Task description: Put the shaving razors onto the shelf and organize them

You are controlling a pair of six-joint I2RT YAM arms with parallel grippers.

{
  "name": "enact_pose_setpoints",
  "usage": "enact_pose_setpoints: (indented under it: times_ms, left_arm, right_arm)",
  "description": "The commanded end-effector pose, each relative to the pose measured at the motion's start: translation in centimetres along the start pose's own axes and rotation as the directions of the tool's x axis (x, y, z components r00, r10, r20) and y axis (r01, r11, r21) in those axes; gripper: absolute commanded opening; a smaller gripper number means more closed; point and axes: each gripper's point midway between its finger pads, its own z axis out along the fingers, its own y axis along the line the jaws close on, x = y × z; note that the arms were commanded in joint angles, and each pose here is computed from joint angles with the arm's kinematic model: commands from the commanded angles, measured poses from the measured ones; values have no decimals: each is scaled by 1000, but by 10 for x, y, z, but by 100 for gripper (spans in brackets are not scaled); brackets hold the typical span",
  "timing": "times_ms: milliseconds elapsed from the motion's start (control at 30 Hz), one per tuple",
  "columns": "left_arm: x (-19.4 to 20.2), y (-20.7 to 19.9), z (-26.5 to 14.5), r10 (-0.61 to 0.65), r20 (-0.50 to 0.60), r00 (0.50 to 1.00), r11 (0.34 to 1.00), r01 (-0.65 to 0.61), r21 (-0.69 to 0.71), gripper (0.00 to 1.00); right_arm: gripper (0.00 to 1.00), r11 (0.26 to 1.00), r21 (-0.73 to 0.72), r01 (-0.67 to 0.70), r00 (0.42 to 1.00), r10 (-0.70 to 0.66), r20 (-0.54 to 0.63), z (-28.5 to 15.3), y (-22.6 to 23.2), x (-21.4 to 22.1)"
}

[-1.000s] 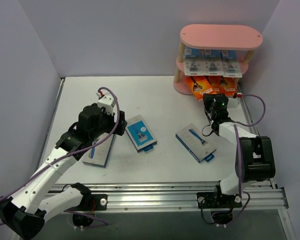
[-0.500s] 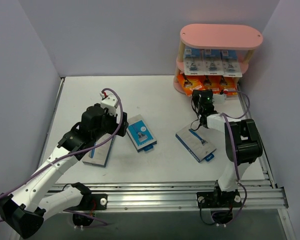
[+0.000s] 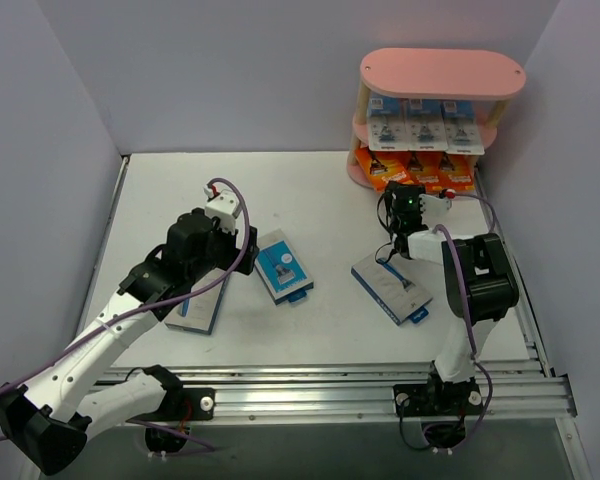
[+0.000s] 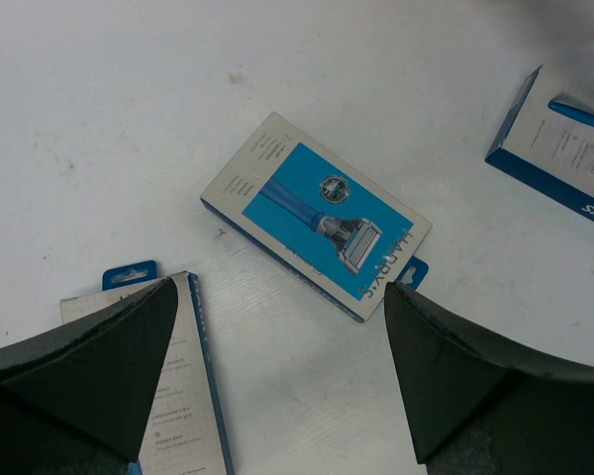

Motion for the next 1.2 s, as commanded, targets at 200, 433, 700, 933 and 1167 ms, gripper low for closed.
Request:
enact_pose_setpoints:
  times_ms: [200,433,700,933,1167]
  left_arm:
    - [1,1,3,18,2,1000,1000,-18,-11,94]
    - [2,1,4,19,-3,1000,1000,-19,-11,94]
    - [4,0,5,19,-10,1000,1000,-19,-6,94]
    - [7,-1,8,24,-23,999,1000,-24,-8,94]
    - [8,-1,10,26,-30,999,1000,-26,-9,94]
  right_arm:
    - [0,988,-55,-143,987,147,66,5,-4,-9]
    - [0,988,-21,-155,985,156,73,8,-23,-5]
    - [0,980,-2,-200,976,200,82,15,-34,-2]
    - [0,968,-4,-249,965,249,81,25,-39,5]
    - [0,960,-24,-278,957,279,78,37,-34,10]
